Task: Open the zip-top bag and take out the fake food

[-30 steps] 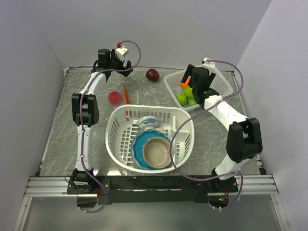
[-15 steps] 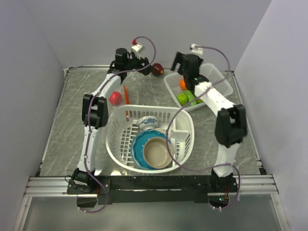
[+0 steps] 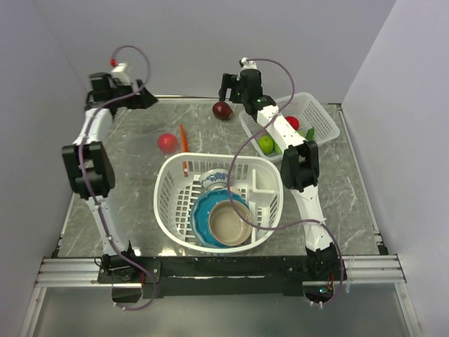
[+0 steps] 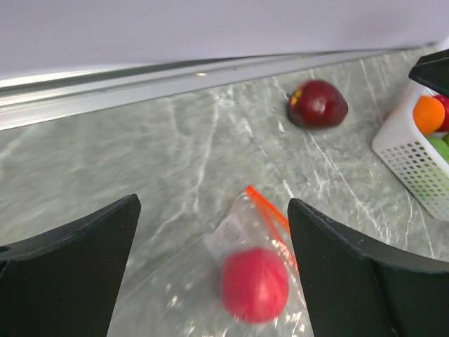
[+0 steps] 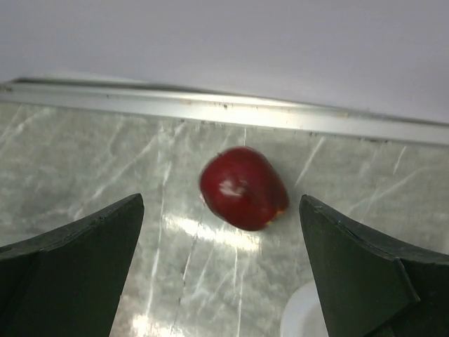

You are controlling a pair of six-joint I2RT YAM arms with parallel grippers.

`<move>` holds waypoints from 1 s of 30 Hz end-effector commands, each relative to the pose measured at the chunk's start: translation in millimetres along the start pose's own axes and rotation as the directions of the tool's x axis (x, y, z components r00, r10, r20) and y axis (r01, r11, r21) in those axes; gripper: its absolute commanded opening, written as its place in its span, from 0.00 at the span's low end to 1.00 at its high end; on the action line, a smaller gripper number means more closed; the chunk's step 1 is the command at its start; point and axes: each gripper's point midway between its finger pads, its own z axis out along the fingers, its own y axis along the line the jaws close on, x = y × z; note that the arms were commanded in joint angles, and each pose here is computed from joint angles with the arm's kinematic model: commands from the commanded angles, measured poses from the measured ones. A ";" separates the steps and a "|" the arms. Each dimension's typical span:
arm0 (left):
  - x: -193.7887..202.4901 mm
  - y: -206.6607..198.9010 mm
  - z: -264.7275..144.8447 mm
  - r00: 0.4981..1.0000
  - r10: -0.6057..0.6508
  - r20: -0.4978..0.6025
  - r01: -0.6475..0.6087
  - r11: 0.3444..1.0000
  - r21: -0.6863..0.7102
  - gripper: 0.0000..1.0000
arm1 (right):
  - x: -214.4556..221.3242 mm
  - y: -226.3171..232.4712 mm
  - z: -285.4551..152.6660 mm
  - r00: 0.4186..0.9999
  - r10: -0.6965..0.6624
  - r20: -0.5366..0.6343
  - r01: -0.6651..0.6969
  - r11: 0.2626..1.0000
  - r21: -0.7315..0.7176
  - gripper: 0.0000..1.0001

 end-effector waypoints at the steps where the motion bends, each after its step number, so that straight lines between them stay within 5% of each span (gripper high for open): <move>1: -8.9 -44.2 -15.5 0.998 0.055 -0.021 -0.054 0.997 0.051 0.95 | -30.0 13.1 -6.2 0.999 -0.006 0.031 0.007 0.999 -0.048 1.00; 7: -1.3 -33.8 -13.8 0.998 -0.015 -0.062 0.014 1.000 -0.014 0.99 | 1.7 7.9 -3.2 0.998 0.017 -0.064 -0.020 0.999 -0.045 1.00; 12: 4.8 -53.6 46.7 0.995 0.034 -0.089 -0.025 0.995 0.101 0.97 | 1.3 16.2 -0.3 0.990 0.131 -0.042 -0.134 0.988 -0.072 1.00; 17: -3.9 -99.0 92.7 0.999 0.034 0.036 -0.045 0.929 0.366 0.97 | -5.6 18.3 6.4 0.959 0.281 -0.038 -0.283 0.952 -0.116 1.00; 18: -21.0 -111.7 97.5 0.991 0.032 0.132 -0.084 0.907 0.412 0.97 | -9.3 20.7 6.5 0.946 0.323 -0.032 -0.324 0.938 -0.126 1.00; 26: -1.8 -149.1 154.2 0.982 0.006 0.189 -0.100 0.864 0.493 0.97 | -16.2 3.3 16.8 0.913 0.408 0.007 -0.405 0.907 -0.114 1.00; 28: 1.7 -145.5 161.8 0.970 0.011 0.243 -0.121 0.889 0.442 0.97 | -7.2 10.7 4.7 0.889 0.456 -0.035 -0.455 0.876 -0.162 1.00; 30: 7.3 -155.3 168.6 0.969 0.029 0.247 -0.140 0.885 0.444 0.97 | -34.0 27.2 -14.0 0.866 0.498 0.045 -0.457 0.826 -0.329 1.00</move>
